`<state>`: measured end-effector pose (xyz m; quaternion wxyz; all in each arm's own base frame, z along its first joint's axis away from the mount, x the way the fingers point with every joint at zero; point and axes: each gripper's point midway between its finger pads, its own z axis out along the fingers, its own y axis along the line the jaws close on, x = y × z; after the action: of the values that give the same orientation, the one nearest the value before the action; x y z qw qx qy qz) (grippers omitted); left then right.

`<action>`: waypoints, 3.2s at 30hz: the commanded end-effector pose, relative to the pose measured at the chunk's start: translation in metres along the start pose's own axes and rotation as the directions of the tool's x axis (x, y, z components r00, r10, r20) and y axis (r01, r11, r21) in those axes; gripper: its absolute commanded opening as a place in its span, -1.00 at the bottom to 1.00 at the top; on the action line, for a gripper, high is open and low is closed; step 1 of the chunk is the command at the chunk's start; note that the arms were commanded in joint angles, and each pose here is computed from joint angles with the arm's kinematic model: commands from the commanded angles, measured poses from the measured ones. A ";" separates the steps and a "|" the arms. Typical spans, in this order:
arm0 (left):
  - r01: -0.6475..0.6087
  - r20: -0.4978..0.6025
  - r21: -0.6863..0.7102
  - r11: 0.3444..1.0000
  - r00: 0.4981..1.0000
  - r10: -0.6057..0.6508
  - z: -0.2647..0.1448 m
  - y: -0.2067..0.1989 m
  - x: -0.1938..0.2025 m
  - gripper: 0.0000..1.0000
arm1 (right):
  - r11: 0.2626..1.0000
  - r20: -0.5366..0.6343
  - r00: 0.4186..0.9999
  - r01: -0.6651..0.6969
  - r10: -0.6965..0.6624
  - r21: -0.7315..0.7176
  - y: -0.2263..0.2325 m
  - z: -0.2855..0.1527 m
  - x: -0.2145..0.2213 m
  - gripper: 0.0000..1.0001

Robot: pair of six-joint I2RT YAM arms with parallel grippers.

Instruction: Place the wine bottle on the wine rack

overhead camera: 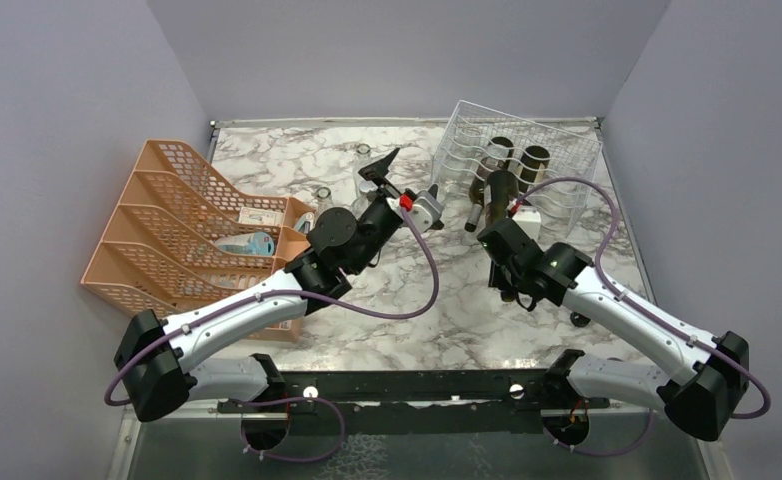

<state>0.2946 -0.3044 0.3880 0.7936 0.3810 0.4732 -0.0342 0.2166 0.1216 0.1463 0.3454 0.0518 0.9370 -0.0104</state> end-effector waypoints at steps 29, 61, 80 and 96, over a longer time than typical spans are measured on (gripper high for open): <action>0.253 0.052 0.068 0.965 0.965 -0.256 -0.049 -0.017 0.001 0.98 | 0.949 -0.012 0.959 -0.279 0.283 0.147 -0.061 0.074 0.021 -0.98; 0.345 0.066 0.097 0.933 0.934 -0.352 -0.067 -0.013 -0.011 0.98 | 0.975 0.182 0.970 -0.183 0.158 0.126 -0.104 0.166 -0.085 -0.85; 0.382 0.071 0.097 0.919 0.919 -0.389 -0.070 -0.008 -0.019 0.98 | 0.933 0.147 0.979 -0.182 0.142 0.310 -0.145 0.181 -0.088 -0.31; 0.416 0.006 0.054 0.908 0.909 -0.417 -0.064 -0.002 -0.014 0.98 | 0.908 0.144 0.974 -0.216 0.175 0.360 -0.156 0.174 -0.086 0.09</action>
<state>0.2372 -0.2726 0.3658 0.7596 0.3138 0.5281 -0.2136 0.3700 -0.0436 0.0501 0.3578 0.1901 0.9024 -0.1466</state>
